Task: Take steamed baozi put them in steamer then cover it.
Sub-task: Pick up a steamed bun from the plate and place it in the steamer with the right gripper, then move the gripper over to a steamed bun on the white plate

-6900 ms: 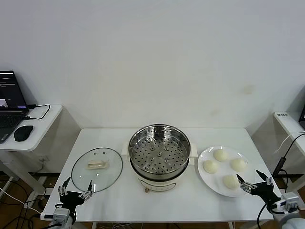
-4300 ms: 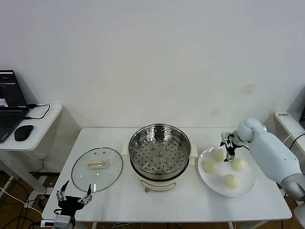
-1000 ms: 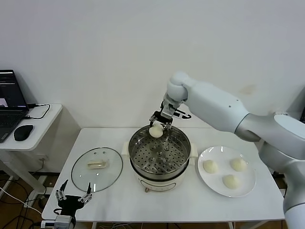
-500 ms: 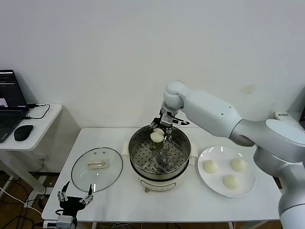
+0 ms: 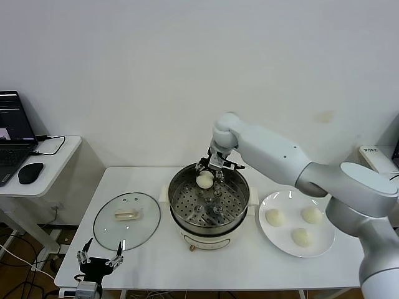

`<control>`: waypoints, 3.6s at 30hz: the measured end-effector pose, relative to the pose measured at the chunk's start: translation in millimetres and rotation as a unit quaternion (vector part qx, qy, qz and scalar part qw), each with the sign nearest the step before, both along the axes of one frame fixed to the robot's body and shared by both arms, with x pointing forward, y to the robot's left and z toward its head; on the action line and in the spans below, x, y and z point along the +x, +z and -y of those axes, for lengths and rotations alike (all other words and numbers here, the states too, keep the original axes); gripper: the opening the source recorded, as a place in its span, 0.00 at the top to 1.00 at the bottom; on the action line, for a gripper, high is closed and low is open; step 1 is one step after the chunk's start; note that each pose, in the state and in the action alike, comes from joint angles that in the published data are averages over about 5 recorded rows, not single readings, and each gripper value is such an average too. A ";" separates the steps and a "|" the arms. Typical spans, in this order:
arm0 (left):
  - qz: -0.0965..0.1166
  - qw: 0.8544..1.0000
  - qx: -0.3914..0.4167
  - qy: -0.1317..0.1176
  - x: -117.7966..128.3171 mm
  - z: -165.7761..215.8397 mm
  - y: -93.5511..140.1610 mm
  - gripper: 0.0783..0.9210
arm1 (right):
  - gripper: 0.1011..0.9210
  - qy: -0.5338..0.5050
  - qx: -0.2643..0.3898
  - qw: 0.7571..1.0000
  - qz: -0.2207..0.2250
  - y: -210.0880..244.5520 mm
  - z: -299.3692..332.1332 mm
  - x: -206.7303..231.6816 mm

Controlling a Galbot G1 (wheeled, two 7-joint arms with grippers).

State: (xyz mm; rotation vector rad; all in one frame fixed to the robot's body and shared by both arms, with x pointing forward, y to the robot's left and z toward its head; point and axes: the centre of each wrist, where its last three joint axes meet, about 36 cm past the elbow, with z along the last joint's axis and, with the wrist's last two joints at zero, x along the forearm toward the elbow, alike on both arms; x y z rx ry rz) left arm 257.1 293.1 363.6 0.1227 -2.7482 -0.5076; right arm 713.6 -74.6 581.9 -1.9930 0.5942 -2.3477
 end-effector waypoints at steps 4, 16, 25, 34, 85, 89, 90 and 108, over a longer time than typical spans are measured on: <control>0.000 1.000 0.000 0.000 0.2 0.1 -0.4 0.12 | 0.19 -0.007 0.008 1.000 -0.003 0.3 2.7 0.1; 0.002 1.000 -0.001 -0.007 0.8 1.3 3.4 0.12 | 0.12 -0.074 0.072 0.994 -0.024 49.0 34.5 -3.4; 0.004 1.000 0.000 -0.014 -0.3 -0.2 10.3 0.12 | 0.12 -0.250 0.124 0.958 -0.061 93.2 105.5 -20.2; 0.004 1.000 -0.001 -0.024 -0.6 1.2 15.7 0.12 | 0.12 -0.440 0.120 0.885 -0.096 117.0 193.8 -56.1; -0.025 0.999 0.003 -0.020 -9.4 2.0 1.2 0.12 | 0.12 -0.585 0.048 0.801 -0.113 -114.4 261.5 -95.5; -0.028 0.999 0.002 -0.019 -9.6 1.5 -1.6 0.12 | 0.12 -0.587 0.048 0.801 -0.111 -121.5 259.6 -94.3; -0.029 0.999 0.002 -0.019 -9.6 1.4 -2.3 0.12 | 0.12 -0.587 0.047 0.800 -0.111 -123.3 259.3 -94.2; -0.032 0.999 0.001 -0.019 -8.4 1.7 -6.4 0.12 | 0.12 -0.596 0.049 0.794 -0.108 -134.9 258.5 -88.0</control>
